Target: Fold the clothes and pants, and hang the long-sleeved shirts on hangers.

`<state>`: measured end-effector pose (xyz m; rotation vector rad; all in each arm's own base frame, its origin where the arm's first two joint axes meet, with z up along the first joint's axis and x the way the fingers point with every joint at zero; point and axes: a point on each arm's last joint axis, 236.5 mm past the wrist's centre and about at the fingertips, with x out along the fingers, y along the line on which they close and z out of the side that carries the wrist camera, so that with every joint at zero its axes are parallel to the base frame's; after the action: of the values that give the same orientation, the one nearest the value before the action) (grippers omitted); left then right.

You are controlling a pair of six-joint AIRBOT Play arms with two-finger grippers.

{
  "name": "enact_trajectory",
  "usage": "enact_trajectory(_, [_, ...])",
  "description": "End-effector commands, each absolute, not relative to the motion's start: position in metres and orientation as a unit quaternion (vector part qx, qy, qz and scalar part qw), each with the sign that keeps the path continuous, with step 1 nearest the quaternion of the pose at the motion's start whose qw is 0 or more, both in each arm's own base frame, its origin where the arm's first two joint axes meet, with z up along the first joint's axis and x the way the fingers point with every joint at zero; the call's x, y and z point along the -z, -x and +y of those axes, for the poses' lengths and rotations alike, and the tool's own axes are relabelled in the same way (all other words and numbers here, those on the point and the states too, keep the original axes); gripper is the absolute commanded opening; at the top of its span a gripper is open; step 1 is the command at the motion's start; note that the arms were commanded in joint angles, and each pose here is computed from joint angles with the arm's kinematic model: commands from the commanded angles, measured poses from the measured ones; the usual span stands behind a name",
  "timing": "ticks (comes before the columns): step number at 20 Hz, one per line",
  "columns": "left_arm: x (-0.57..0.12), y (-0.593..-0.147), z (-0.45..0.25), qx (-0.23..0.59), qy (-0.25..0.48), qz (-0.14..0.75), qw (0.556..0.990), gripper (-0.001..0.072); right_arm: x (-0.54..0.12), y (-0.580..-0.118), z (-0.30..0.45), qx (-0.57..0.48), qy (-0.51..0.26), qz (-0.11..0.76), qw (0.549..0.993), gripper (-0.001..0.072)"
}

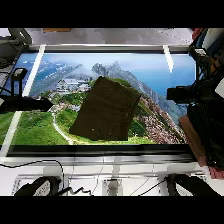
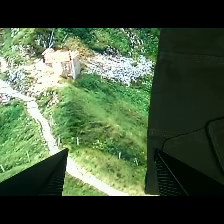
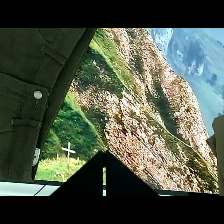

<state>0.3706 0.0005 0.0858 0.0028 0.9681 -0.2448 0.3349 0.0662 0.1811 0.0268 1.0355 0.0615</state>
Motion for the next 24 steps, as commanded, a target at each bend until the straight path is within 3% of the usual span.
enact_trajectory(1, [-0.086,-0.371,0.001,0.117,-0.002,0.464,0.878,0.0600,-0.181,-0.335,0.067,-0.030,-0.013,0.495,0.868,0.0051])
enact_trajectory(13, [-0.086,-0.371,0.001,0.117,-0.002,0.464,0.878,0.0600,-0.218,-0.378,0.089,-0.069,-0.041,0.386,0.919,0.0052])
enact_trajectory(15, [-0.086,-0.371,0.001,0.117,-0.002,0.464,0.878,0.0600,-0.207,-0.375,0.084,-0.075,0.008,0.398,0.914,0.0052])
enact_trajectory(17, [-0.086,-0.371,0.001,0.117,-0.002,0.464,0.878,0.0600,-0.170,-0.355,0.064,-0.066,0.079,0.463,0.881,0.0051])
enact_trajectory(20, [-0.087,-0.371,-0.001,0.119,0.002,0.462,0.879,0.0600,-0.081,-0.296,0.066,-0.145,0.155,0.594,0.776,0.0050])
enact_trajectory(22, [-0.087,-0.371,-0.002,0.121,0.005,0.462,0.879,0.0600,-0.027,-0.251,0.100,-0.239,0.126,0.646,0.714,0.0050])
enact_trajectory(24, [-0.088,-0.371,-0.004,0.122,0.007,0.461,0.879,0.0600,0.003,-0.219,0.155,-0.351,0.050,0.639,0.682,0.0050])
